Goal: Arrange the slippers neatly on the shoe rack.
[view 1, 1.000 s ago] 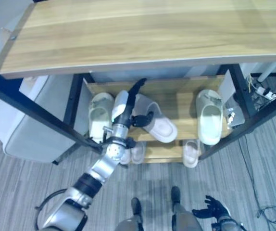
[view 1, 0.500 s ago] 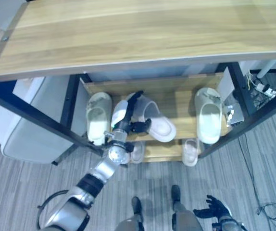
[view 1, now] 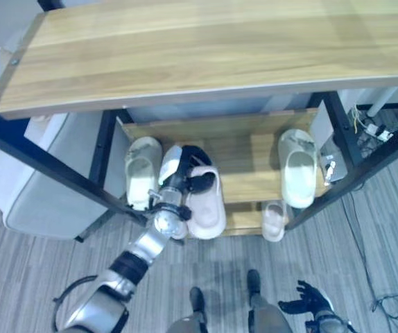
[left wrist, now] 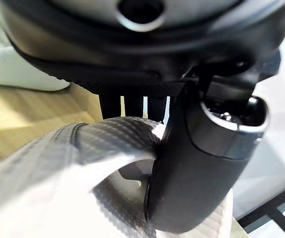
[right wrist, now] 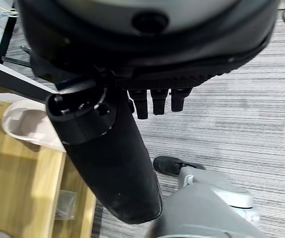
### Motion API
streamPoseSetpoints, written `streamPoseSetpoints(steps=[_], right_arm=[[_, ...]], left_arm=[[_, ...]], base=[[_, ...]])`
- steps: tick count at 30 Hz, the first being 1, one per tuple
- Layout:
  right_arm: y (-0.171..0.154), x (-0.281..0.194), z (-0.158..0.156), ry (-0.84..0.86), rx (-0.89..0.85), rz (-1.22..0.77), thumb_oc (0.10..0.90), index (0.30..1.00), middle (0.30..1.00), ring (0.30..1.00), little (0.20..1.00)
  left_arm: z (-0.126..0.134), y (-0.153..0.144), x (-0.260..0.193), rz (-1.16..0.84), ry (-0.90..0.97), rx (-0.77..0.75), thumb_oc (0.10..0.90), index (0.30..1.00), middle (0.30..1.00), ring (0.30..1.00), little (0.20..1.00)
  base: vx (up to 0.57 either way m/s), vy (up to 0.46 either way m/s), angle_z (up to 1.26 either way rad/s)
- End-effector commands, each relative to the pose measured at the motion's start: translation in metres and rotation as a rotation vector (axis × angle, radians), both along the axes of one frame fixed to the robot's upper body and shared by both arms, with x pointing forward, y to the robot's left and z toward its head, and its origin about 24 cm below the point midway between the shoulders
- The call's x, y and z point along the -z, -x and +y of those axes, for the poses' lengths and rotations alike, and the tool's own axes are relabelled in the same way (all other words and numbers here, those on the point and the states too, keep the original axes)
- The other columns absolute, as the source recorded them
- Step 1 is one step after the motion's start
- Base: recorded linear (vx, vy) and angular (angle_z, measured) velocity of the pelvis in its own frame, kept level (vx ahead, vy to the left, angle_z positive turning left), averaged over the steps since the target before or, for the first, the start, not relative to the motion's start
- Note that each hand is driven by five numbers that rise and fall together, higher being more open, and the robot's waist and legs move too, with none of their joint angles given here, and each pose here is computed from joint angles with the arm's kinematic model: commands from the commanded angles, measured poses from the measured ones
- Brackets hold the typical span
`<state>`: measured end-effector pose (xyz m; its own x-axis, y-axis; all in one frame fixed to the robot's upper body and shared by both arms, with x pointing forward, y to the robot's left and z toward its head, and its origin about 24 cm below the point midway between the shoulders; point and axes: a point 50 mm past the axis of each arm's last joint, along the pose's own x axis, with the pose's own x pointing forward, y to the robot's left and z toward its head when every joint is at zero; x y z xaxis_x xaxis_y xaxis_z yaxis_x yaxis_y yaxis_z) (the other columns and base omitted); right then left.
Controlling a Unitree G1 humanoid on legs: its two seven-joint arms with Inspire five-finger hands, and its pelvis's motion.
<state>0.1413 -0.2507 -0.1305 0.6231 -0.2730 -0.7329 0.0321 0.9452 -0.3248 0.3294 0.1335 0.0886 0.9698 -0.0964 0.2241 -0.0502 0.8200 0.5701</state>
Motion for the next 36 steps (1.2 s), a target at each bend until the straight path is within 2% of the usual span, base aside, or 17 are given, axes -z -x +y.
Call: streamPoseSetpoints(steps=[1,3,5,9,15,18,19,21,25,30,31,32,34,36], right_arm=[[0.004,-0.008,-0.019,0.053,-0.01,-0.017,0.8,0.9,0.9,0.9,0.9],[0.005,-0.007,-0.019,0.048,-0.011,-0.015,0.8,0.9,0.9,0.9,0.9],[0.009,-0.005,-0.017,0.032,-0.005,0.001,0.8,0.9,0.9,0.9,0.9],[0.016,-0.001,-0.014,0.01,-0.006,0.024,0.8,0.9,0.9,0.9,0.9],[0.012,-0.001,-0.012,0.011,-0.033,0.026,0.8,0.9,0.9,0.9,0.9],[-0.003,-0.007,-0.012,0.023,-0.046,-0.014,0.8,0.9,0.9,0.9,0.9],[-0.023,-0.016,-0.012,0.035,-0.053,-0.079,0.8,0.9,0.9,0.9,0.9],[-0.033,-0.021,-0.011,0.038,-0.061,-0.114,0.8,0.9,0.9,0.9,0.9],[-0.059,-0.04,-0.007,0.066,-0.094,-0.232,0.8,0.9,0.9,0.9,0.9],[-0.083,-0.064,-0.011,0.103,-0.055,-0.372,0.8,0.9,0.9,0.9,0.9],[-0.083,-0.064,-0.011,0.103,-0.055,-0.372,0.8,0.9,0.9,0.9,0.9],[-0.095,-0.077,-0.011,0.111,-0.042,-0.447,0.8,0.9,0.9,0.9,0.9],[-0.099,-0.083,-0.013,0.114,-0.024,-0.479,0.8,0.9,0.9,0.9,0.9],[-0.113,-0.106,-0.016,0.106,0.017,-0.602,0.8,0.9,0.9,0.9,0.9]], left_arm=[[-0.015,-0.004,-0.051,-0.194,0.113,0.118,0.4,0.3,0.3,0.3,0.3],[-0.015,0.001,-0.052,-0.194,0.142,0.142,0.4,0.3,0.3,0.3,0.3],[-0.016,0.026,-0.049,-0.165,0.335,0.257,0.4,0.3,0.3,0.3,0.3],[-0.026,0.056,-0.041,-0.084,0.482,0.42,0.4,0.3,0.3,0.3,0.3],[-0.044,0.07,-0.019,0.056,0.472,0.529,0.4,0.3,0.3,0.3,0.3],[-0.051,0.07,-0.006,0.12,0.449,0.539,0.4,0.3,0.3,0.3,0.3],[-0.058,0.067,-0.006,0.123,0.429,0.552,0.4,0.3,0.3,0.3,0.3],[-0.061,0.065,-0.006,0.118,0.412,0.553,0.4,0.3,0.3,0.3,0.3],[-0.058,0.05,-0.018,0.023,0.333,0.48,0.4,0.3,0.3,0.3,0.3],[-0.047,0.031,-0.072,-0.242,0.287,0.387,0.4,0.3,0.3,0.3,0.3],[-0.047,0.031,-0.072,-0.242,0.287,0.387,0.4,0.3,0.3,0.3,0.3],[-0.04,0.026,-0.096,-0.356,0.265,0.34,0.4,0.3,0.3,0.3,0.3],[-0.036,0.023,-0.107,-0.409,0.255,0.311,0.4,0.3,0.3,0.3,0.3],[-0.027,0.019,-0.142,-0.571,0.21,0.245,0.4,0.3,0.3,0.3,0.3]], base=[[0.01,-0.033,0.07],[0.01,-0.025,0.09],[0.0,-0.057,0.11],[-0.03,-0.055,0.43],[-0.03,-0.039,0.16],[-0.17,-0.026,0.1],[-0.42,-0.042,0.03],[-0.31,-0.031,0.03],[-0.2,0.023,0.03],[-0.19,0.057,-0.31],[-0.16,0.053,-0.15],[-0.15,0.076,-0.01],[-0.1,0.085,-0.15],[-0.01,0.079,-0.17]])
